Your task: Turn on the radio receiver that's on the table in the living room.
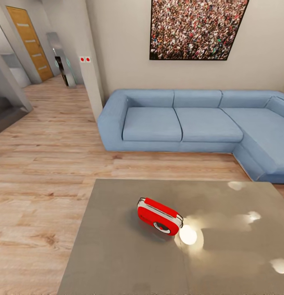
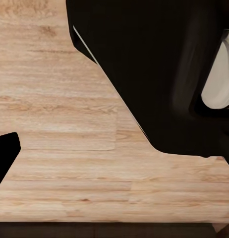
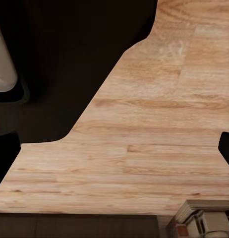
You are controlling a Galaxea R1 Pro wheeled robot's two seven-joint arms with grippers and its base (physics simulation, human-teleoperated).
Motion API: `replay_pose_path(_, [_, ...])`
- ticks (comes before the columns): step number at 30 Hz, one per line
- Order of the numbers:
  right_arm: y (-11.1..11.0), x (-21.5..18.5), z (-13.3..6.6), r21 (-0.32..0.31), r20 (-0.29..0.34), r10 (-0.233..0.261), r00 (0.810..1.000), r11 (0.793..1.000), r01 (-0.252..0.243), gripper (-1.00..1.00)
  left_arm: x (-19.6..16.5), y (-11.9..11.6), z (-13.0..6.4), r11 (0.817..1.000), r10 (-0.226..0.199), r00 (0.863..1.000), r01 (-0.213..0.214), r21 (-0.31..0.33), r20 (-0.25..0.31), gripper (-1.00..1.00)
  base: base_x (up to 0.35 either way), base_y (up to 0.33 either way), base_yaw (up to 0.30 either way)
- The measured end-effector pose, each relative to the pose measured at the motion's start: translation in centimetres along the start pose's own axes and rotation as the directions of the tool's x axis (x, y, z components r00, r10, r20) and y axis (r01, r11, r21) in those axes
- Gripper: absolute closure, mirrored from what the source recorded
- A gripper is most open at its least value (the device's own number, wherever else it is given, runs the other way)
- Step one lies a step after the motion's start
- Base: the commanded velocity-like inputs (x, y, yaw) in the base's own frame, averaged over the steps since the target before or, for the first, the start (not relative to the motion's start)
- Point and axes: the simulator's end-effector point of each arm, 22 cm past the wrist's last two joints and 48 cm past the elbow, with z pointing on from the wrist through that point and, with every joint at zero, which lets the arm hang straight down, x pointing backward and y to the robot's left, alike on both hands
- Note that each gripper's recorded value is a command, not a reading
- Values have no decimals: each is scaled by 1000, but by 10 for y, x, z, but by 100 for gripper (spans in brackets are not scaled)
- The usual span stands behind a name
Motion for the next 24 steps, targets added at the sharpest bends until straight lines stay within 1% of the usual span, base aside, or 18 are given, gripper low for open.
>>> replay_pose_path(24, [0,15,-1,-1,-38,1,999,1000,-1,-100,15,0,0,1000,0,999,0,0,-38,-100,0,0,0])
